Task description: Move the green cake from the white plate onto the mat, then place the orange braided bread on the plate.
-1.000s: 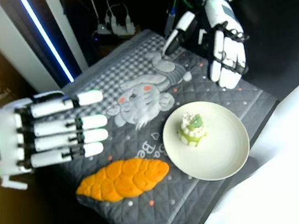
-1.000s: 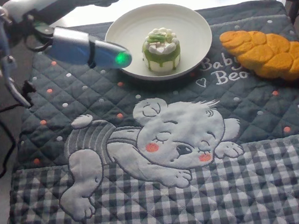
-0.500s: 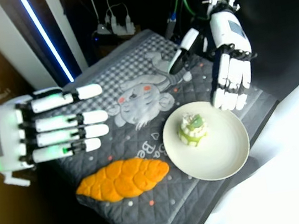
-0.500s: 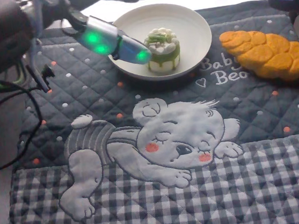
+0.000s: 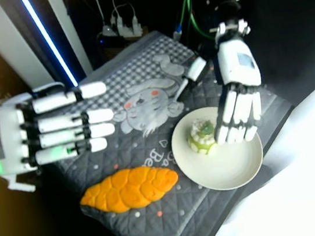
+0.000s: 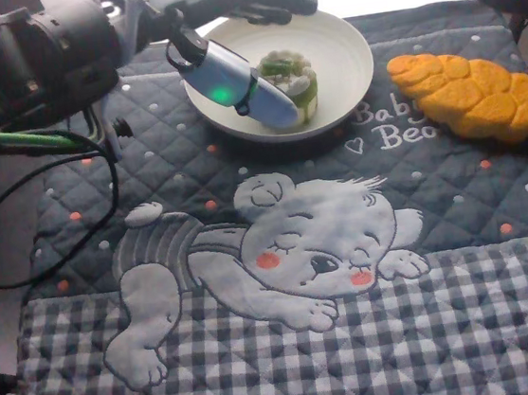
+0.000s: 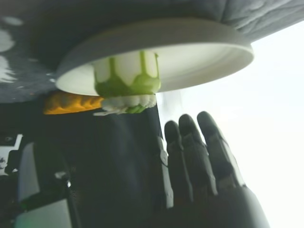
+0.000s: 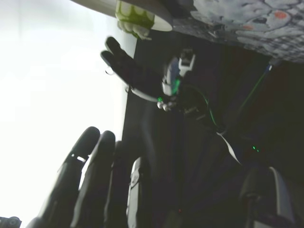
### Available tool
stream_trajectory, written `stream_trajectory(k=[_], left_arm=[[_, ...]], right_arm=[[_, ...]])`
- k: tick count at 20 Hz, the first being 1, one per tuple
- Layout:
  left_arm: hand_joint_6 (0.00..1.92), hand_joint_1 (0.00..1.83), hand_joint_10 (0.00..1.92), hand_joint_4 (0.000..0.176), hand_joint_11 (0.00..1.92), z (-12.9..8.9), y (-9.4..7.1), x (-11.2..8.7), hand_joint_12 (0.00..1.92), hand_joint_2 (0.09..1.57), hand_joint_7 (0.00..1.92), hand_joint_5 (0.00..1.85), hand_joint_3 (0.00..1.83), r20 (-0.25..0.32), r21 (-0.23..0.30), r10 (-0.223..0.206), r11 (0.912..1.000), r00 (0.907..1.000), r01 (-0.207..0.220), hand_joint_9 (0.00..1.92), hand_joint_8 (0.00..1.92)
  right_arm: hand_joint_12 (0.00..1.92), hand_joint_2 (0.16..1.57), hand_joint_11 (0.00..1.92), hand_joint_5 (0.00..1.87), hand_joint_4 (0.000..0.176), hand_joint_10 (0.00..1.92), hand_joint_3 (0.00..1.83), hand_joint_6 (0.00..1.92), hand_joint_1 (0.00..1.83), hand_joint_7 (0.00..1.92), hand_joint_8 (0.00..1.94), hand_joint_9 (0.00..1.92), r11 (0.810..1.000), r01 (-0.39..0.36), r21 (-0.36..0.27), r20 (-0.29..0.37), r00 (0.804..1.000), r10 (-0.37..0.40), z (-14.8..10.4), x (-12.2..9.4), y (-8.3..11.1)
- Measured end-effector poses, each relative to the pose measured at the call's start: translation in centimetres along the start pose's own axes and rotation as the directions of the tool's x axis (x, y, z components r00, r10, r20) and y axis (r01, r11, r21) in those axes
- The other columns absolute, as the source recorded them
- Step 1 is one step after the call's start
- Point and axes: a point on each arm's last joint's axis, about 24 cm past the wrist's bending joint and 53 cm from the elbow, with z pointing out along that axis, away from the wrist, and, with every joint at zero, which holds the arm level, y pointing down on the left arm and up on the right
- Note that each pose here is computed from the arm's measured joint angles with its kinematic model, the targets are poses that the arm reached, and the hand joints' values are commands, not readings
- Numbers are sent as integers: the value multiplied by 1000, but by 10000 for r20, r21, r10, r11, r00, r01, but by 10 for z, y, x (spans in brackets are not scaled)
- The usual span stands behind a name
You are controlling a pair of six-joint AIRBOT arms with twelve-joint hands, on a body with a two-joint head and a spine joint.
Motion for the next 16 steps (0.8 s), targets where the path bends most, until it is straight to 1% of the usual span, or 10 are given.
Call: stream_trajectory(k=[1,3,5,6,8,9,11,13,15,16], left_arm=[[10,889,8,67,184,3,0,2,655,714,526,511,3,-27,-37,-4,10000,10000,3,503,9],[9,874,11,67,202,6,2,5,662,717,542,515,3,-94,-135,146,9998,9998,-147,515,12],[1,865,3,79,165,8,5,8,694,716,556,514,0,-159,-270,260,9993,9995,-264,528,2],[0,853,0,88,148,8,6,8,701,715,557,509,0,-153,-283,263,9992,9995,-267,527,0],[0,849,4,118,150,7,8,7,759,735,579,497,5,-135,-335,264,9991,9996,-268,551,2],[3,859,9,117,166,7,10,8,766,737,591,505,4,-152,-386,255,9989,9996,-261,566,6],[0,866,0,136,164,8,18,11,707,742,571,498,3,-188,-590,272,9979,9995,-283,544,0],[5,876,8,140,178,10,23,13,714,750,581,510,5,-222,-783,345,9963,9992,-362,561,5],[7,909,4,142,177,12,25,13,710,758,579,519,7,-194,-819,315,9961,9993,-330,557,3],[9,918,0,144,168,13,27,14,707,764,570,527,8,-206,-879,164,9960,9997,-182,547,0]], right_arm=[[1211,722,0,200,151,0,3,0,670,239,2,322,10000,1,-21,-6,10000,-1,0,0,1],[1230,761,0,208,154,3,13,1,628,253,3,330,10000,-18,-51,4,10000,18,0,0,1],[1382,785,0,221,134,8,10,1,593,287,4,356,10000,-39,-72,-9,10000,39,0,1,2],[1426,789,0,224,132,9,7,1,599,291,2,366,10000,-37,-82,-31,10000,36,0,2,2],[1385,828,0,182,109,3,16,0,622,266,0,328,9999,-89,-90,-38,10000,89,0,4,3],[1375,830,0,179,103,9,14,2,627,280,8,338,9999,-96,-132,-76,9999,95,0,5,4],[1340,842,0,205,138,5,10,1,639,316,4,341,9998,-106,-189,-78,9999,105,0,5,5],[1468,883,0,202,125,8,15,0,555,329,3,356,9995,-138,-272,-87,9999,136,0,6,8],[1582,1010,9,206,100,13,27,0,348,341,2,386,9991,-168,-386,-222,9996,159,0,11,11],[1624,1044,62,204,92,7,31,0,358,335,1,354,9989,-194,-429,-273,9995,183,0,13,12]])
